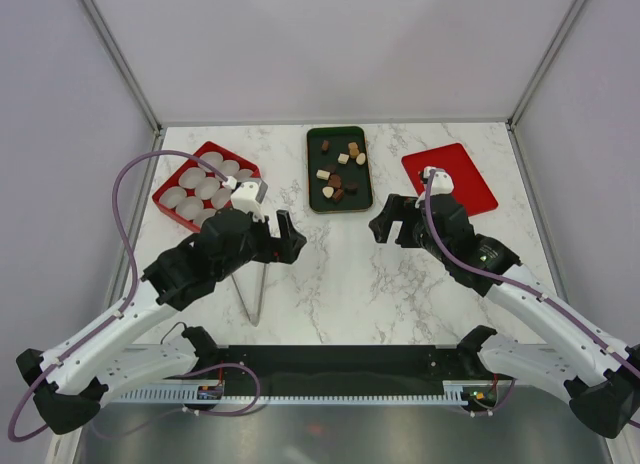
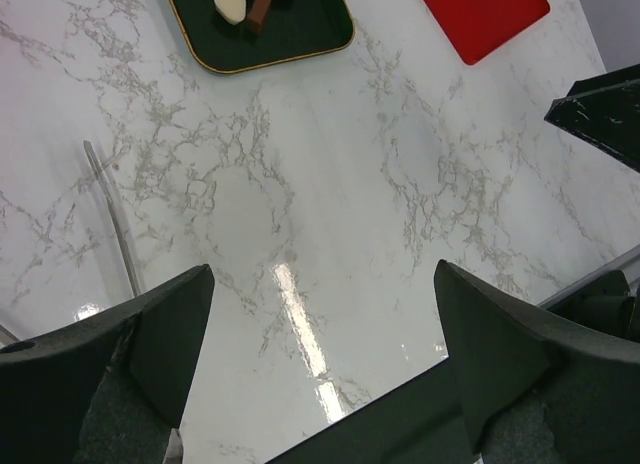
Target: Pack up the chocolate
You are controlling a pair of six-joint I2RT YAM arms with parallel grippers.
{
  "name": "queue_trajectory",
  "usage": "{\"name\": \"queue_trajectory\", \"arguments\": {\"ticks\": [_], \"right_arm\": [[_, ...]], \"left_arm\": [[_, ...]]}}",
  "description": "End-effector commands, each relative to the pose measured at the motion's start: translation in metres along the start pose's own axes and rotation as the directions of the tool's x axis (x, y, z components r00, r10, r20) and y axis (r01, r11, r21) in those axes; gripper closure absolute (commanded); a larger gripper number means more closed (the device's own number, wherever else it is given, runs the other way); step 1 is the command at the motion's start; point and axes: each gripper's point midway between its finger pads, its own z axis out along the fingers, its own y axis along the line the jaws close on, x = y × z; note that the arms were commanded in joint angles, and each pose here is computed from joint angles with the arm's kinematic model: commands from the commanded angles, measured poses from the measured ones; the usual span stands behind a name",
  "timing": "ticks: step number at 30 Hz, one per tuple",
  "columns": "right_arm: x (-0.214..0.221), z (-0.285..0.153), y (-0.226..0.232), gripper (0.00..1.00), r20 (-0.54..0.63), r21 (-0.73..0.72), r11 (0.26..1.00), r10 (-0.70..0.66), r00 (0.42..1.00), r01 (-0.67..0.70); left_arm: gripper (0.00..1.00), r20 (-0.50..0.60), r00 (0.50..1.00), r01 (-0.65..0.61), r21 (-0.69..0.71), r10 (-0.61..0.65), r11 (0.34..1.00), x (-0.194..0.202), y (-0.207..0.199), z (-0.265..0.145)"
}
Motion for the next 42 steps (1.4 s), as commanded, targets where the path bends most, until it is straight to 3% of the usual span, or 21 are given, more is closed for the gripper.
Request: {"name": "queue_trajectory", "arguments": {"ticks": [1,5,9,13,18,26,32,38,42], "right_arm": [[-0.006,0.000,0.000,0.02,0.027,0.008,1.000,0.025,0.999,-0.025],[-0.008,-0.001,0.000,0.02,0.034,0.009,1.000,0.026,0.999,-0.026],[-0.008,-0.003,0.000,0.02,0.038,0.006,1.000,0.023,0.999,-0.023],[-0.007,-0.004,-0.001,0.02,0.036,0.002,1.000,0.013,0.999,-0.013],[-0.006,-0.008,0.000,0.02,0.039,-0.017,1.000,-0.024,0.999,0.025],[-0.002,-0.011,-0.007,0.02,0.047,-0.017,0.998,-0.054,0.997,0.055],[0.002,-0.011,-0.009,0.02,0.046,-0.019,0.998,-0.065,0.997,0.066],[0.001,-0.013,-0.011,0.02,0.060,-0.015,0.997,-0.069,0.996,0.070],[0.001,-0.013,-0.013,0.02,0.065,-0.012,0.997,-0.073,0.995,0.074]], "left_arm": [[0.00,0.034,0.999,0.039,-0.048,-0.037,0.998,-0.005,0.008,-0.002],[0.00,0.039,0.998,0.057,-0.076,-0.055,0.995,-0.005,0.013,-0.001],[0.00,0.046,0.991,0.130,-0.208,-0.124,0.969,0.001,0.037,-0.002],[0.00,-0.009,0.967,0.226,-0.415,-0.253,0.881,0.033,0.083,-0.009],[0.01,-0.044,0.903,0.330,-0.568,-0.428,0.754,0.074,0.120,-0.010],[0.00,-0.100,0.855,0.305,-0.695,-0.508,0.651,0.133,0.149,-0.007],[0.00,-0.142,0.847,0.273,-0.711,-0.512,0.648,0.156,0.156,0.003],[0.02,-0.272,0.840,0.223,-0.614,-0.468,0.757,0.168,0.141,0.030],[0.03,-0.304,0.847,0.205,-0.570,-0.436,0.795,0.172,0.138,0.040]]}}
